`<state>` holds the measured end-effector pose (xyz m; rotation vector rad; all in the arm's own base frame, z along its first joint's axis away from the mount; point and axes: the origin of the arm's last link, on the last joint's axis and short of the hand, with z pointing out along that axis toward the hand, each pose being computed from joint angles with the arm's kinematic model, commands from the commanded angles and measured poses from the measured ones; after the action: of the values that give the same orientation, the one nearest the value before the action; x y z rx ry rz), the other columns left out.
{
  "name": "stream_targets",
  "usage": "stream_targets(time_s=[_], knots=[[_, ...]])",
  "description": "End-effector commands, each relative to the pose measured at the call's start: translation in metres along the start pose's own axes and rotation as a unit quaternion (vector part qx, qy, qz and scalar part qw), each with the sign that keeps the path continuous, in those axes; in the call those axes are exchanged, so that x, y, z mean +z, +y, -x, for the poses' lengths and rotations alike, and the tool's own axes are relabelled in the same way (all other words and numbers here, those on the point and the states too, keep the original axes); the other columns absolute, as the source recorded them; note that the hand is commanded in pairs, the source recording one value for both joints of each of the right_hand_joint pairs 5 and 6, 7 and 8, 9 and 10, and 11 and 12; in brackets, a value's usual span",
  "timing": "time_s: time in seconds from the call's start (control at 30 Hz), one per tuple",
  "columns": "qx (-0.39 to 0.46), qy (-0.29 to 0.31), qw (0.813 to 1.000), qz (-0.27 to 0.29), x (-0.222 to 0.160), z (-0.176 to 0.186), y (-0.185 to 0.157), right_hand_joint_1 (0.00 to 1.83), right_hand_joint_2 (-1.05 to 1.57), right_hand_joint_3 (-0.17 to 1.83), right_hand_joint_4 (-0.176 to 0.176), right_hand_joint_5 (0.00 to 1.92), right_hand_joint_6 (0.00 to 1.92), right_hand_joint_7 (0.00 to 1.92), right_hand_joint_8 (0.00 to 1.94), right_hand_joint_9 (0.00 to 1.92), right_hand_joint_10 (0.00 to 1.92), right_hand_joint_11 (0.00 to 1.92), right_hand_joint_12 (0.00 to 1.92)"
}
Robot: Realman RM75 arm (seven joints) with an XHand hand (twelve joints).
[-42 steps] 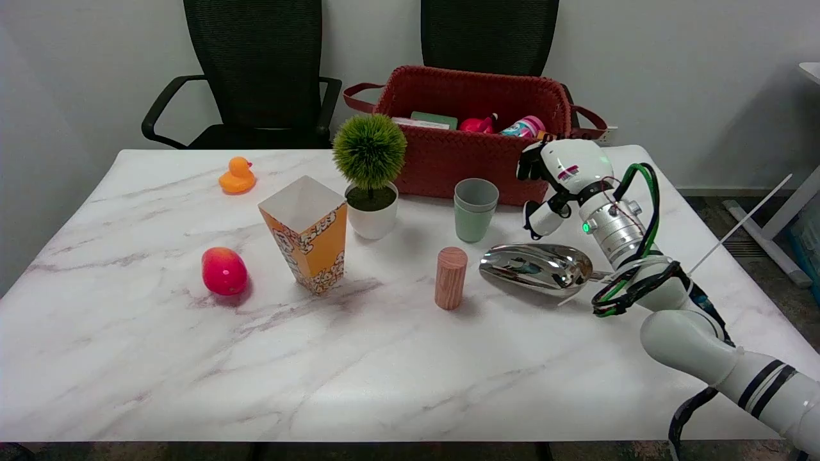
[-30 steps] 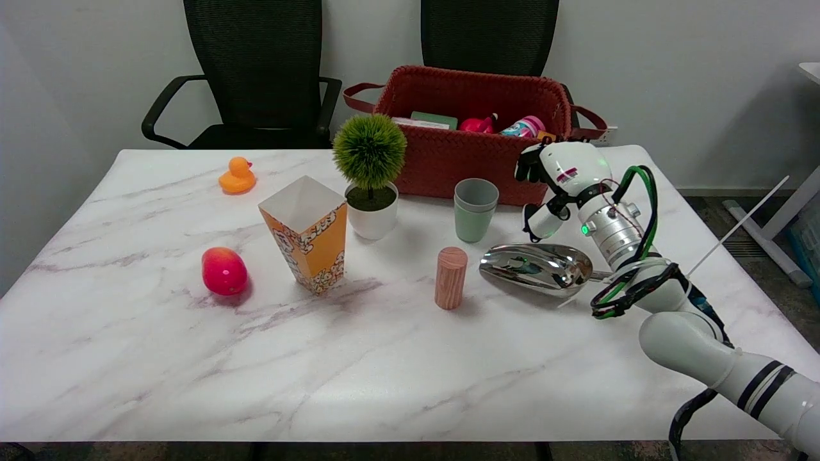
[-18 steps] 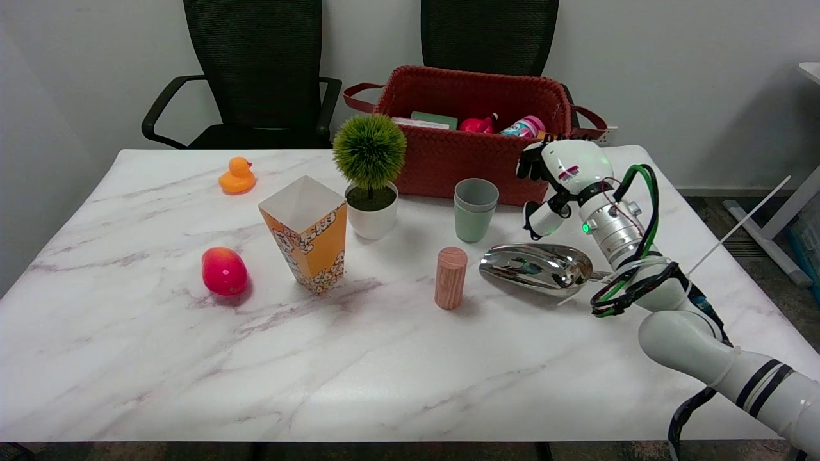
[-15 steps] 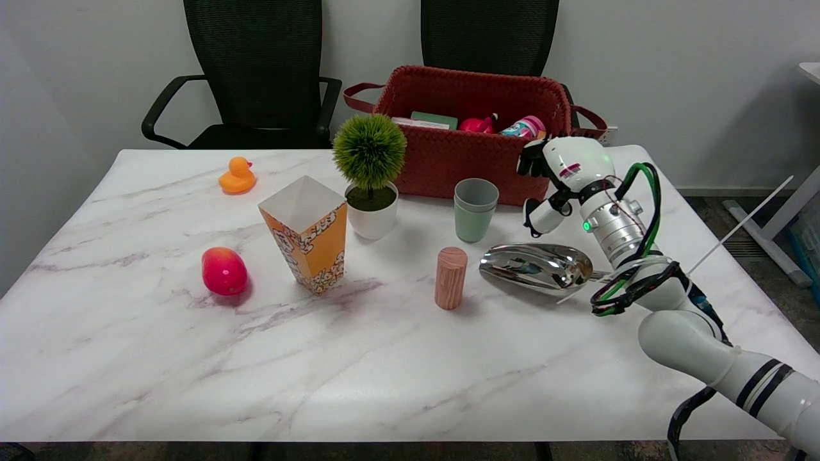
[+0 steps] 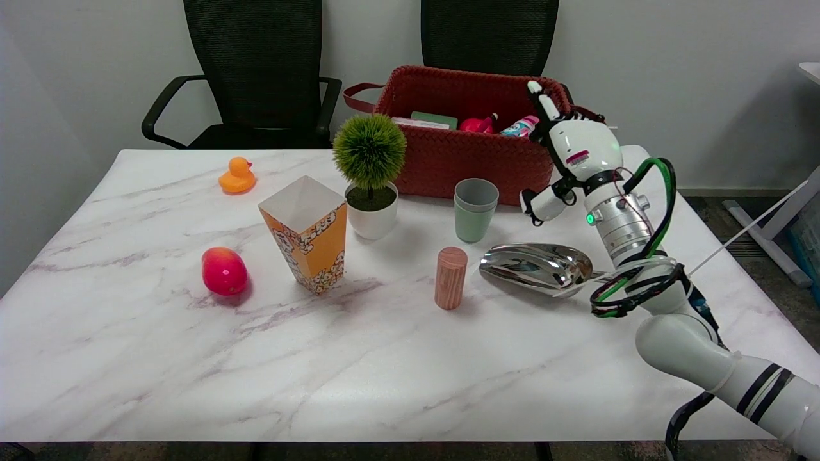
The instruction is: Pick up the wooden cylinder.
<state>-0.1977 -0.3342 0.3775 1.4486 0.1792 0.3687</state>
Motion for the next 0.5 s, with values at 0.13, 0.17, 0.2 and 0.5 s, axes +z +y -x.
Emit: stream_targets(time_s=[0.13, 0.17, 0.2, 0.5], knots=[[0.043, 0.082, 0.996, -0.005, -0.011, -0.028, -0.025, 1.24, -0.1, 1.24, 0.0, 0.05, 0.05, 0.56, 0.56, 0.63, 0.63, 0.64, 0.64], [0.045, 0.086, 0.995, -0.005, -0.011, -0.029, -0.026, 1.23, -0.15, 1.19, 0.0, 0.05, 0.05, 0.53, 0.53, 0.6, 0.6, 0.63, 0.63], [0.049, 0.09, 0.995, -0.004, -0.012, -0.03, -0.027, 1.23, -0.18, 1.15, 0.0, 0.05, 0.05, 0.51, 0.51, 0.58, 0.58, 0.6, 0.6], [0.09, 0.114, 0.989, 0.008, -0.022, -0.035, -0.037, 1.18, -0.31, 0.86, 0.0, 0.07, 0.07, 0.35, 0.35, 0.37, 0.37, 0.35, 0.35]])
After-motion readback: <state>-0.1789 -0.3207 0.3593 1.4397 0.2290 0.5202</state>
